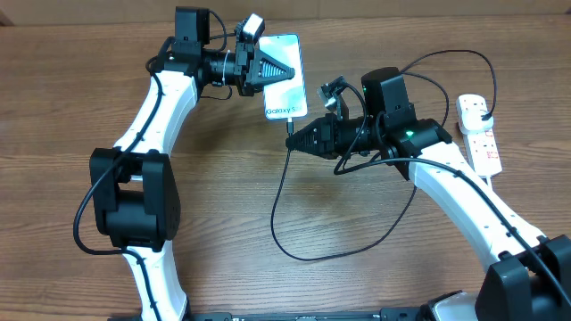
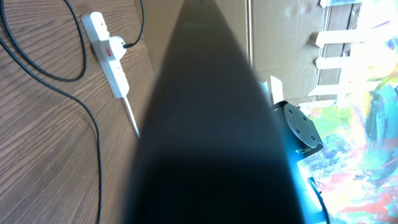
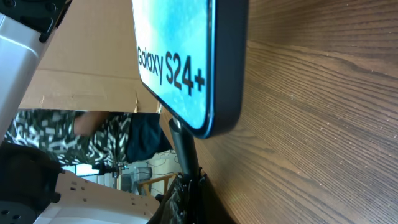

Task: Plug charger to phone and switch on socket
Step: 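Align the plug under the phone's port with the right gripper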

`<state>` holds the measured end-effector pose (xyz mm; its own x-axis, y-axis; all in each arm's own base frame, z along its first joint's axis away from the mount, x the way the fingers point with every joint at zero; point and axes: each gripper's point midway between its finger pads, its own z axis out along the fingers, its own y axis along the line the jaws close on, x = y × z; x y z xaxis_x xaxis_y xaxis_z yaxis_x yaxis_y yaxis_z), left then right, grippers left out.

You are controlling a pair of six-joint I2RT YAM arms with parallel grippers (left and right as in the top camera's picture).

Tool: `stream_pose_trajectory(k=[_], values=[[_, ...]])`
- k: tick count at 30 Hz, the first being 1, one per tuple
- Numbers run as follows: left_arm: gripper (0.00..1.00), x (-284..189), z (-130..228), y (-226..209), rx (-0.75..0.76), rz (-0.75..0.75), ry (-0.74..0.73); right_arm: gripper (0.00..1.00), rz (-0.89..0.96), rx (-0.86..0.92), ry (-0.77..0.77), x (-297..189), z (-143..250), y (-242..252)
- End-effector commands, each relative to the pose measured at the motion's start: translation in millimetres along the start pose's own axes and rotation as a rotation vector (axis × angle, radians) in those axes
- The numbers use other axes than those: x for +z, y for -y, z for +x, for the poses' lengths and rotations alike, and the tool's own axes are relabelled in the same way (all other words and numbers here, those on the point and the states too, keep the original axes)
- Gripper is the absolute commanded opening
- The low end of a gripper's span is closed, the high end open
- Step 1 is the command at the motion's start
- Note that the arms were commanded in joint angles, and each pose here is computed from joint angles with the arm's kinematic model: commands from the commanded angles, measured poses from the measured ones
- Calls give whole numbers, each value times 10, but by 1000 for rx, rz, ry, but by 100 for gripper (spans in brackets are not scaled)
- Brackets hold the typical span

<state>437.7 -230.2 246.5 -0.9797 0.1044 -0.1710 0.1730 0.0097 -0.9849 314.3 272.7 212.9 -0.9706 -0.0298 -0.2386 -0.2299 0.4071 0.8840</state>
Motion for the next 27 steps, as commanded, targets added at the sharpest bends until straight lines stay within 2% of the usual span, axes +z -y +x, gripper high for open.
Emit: stream_pose_trajectory(k=[1,27], values=[[4,37,47,114,35,42,-37,4,8,-11,20,-34,-64,23],[4,37,47,113,35,42,-37,4,8,-22,3,34,-9,-15]])
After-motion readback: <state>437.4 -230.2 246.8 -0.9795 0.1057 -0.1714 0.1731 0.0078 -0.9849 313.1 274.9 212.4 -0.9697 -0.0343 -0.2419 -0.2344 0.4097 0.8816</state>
